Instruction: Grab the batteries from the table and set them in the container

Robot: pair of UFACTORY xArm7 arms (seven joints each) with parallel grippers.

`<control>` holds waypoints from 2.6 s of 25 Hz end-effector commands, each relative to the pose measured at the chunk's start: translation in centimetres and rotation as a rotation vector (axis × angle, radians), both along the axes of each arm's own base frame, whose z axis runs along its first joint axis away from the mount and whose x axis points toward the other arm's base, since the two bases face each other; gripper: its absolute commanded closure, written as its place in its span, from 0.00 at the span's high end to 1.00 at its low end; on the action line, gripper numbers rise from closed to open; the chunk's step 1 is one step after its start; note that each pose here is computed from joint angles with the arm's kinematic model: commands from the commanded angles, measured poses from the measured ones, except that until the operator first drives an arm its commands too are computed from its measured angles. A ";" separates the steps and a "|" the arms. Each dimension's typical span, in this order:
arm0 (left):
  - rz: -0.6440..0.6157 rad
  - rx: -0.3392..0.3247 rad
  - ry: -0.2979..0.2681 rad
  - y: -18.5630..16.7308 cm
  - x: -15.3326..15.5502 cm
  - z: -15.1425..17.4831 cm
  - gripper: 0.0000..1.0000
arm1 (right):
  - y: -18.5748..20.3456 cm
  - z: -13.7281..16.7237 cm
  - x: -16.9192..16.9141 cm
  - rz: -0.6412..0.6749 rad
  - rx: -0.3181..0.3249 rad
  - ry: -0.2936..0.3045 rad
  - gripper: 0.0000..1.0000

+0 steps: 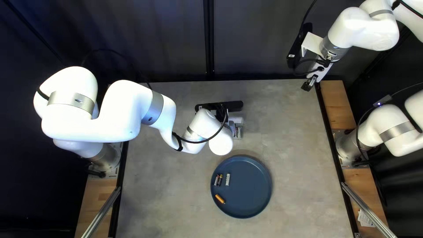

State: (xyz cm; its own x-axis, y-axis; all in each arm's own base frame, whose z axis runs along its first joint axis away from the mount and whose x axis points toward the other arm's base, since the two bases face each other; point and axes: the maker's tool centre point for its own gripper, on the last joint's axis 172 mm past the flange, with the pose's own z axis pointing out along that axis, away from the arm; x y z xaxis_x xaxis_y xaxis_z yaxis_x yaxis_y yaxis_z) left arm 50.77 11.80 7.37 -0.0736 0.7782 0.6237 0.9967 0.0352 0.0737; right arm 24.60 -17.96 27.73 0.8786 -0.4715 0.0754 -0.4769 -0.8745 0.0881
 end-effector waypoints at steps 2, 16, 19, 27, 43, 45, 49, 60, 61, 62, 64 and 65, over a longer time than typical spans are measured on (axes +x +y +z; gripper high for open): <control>-0.001 0.001 0.000 -0.1 -0.1 0.2 0.00 | 0.0 0.0 0.0 0.000 0.000 0.000 1.00; -0.001 -0.009 0.010 -0.2 0.6 -0.8 0.00 | 0.0 0.0 0.0 0.000 0.000 0.000 1.00; -0.006 -0.010 0.016 -0.3 0.7 -0.9 0.83 | 0.0 0.0 0.0 0.000 0.000 0.000 1.00; -0.008 -0.004 0.045 -1.3 0.7 0.8 1.00 | 0.0 0.0 0.0 0.000 0.000 0.000 1.00; -0.386 -0.346 0.234 -14.9 1.9 1.4 1.00 | 0.0 0.0 0.0 0.000 0.000 0.000 1.00; -0.383 -0.383 0.230 -16.0 1.9 1.1 1.00 | 0.0 0.0 0.0 0.000 0.000 0.000 1.00; -0.336 -0.413 0.198 -18.6 3.1 0.5 1.00 | 0.0 0.0 0.0 0.000 0.000 0.000 1.00; -0.340 -0.369 0.174 -22.0 5.9 -1.5 1.00 | 0.0 0.0 0.0 0.000 0.000 0.000 1.00; -0.345 -0.374 0.172 -22.3 5.9 -2.1 1.00 | 0.0 0.0 0.0 0.000 0.000 0.000 1.00; -0.345 -0.377 0.173 -22.4 5.8 -2.4 1.00 | 0.0 0.0 0.0 0.000 0.000 0.000 1.00; -0.341 -0.379 0.176 -22.2 5.5 -2.9 1.00 | 0.0 0.0 0.0 0.000 0.000 0.000 1.00; -0.339 -0.380 0.177 -22.1 5.5 -3.0 1.00 | 0.0 0.0 0.0 0.000 0.000 0.000 1.00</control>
